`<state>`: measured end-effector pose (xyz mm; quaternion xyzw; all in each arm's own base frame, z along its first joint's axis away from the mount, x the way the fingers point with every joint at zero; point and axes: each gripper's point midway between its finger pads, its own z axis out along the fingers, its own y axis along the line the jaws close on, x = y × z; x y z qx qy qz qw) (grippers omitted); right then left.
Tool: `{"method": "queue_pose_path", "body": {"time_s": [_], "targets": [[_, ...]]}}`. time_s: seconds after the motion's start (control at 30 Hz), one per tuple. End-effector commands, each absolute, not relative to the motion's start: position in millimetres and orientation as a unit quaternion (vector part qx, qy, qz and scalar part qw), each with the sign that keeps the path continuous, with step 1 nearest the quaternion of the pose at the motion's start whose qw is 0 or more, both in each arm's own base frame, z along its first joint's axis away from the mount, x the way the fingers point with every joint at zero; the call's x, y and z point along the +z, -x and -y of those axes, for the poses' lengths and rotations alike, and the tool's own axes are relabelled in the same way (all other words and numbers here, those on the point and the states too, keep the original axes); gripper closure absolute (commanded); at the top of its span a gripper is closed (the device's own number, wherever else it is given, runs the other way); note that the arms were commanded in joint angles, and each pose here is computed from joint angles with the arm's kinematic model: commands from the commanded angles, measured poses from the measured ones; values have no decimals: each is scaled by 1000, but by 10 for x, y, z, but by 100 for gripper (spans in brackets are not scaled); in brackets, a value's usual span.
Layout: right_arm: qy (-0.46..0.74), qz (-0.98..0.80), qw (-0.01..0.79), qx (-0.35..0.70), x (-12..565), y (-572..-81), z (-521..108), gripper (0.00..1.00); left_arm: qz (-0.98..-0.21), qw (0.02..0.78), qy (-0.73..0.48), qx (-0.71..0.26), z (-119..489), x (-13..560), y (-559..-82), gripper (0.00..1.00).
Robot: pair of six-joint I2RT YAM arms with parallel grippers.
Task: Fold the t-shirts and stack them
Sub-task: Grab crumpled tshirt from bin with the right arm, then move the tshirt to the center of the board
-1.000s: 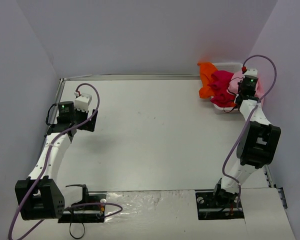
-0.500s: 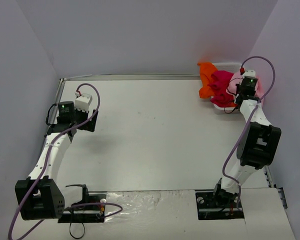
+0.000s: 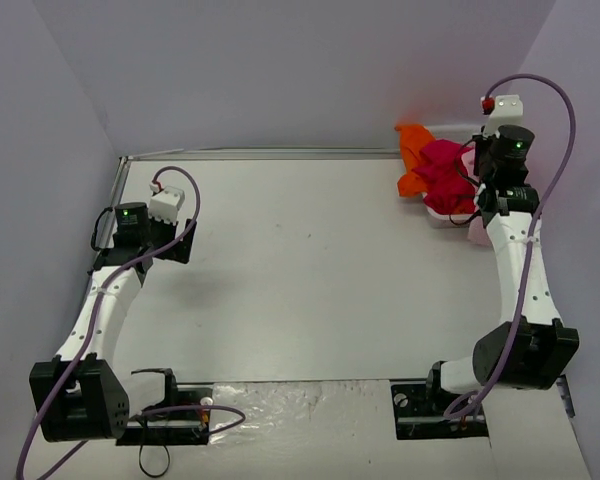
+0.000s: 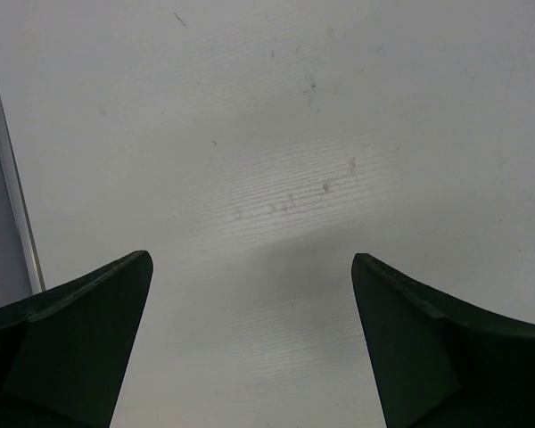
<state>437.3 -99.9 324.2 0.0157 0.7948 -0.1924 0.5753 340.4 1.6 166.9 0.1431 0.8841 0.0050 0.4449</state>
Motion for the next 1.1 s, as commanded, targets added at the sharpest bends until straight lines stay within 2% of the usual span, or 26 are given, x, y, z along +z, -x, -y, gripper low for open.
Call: {"method": "queue_pose_path", "body": {"time_s": [0.0,0.2,0.4,0.6,0.9,1.07], "targets": [[-13,-754,621,-214,3919,-4255,1013,100,-877,457,-149,1,10,1794,-3378,6],[6,-706,680,-201,4690,-4173,821,100,-877,458,-149,1,7,1795,-3382,6],[95,-675,725,-101,5148,-3975,51,100,-877,456,-149,3,1,1781,-3385,6],[226,-697,681,18,4750,-3846,-803,100,-878,455,-148,3,-5,1773,-3390,6],[366,-728,553,171,3752,-3521,-1950,100,-880,452,-148,9,-31,1754,-3387,6],[453,-716,460,264,3386,-3040,-2410,100,-880,451,-147,13,-48,1740,-3391,6]]}}
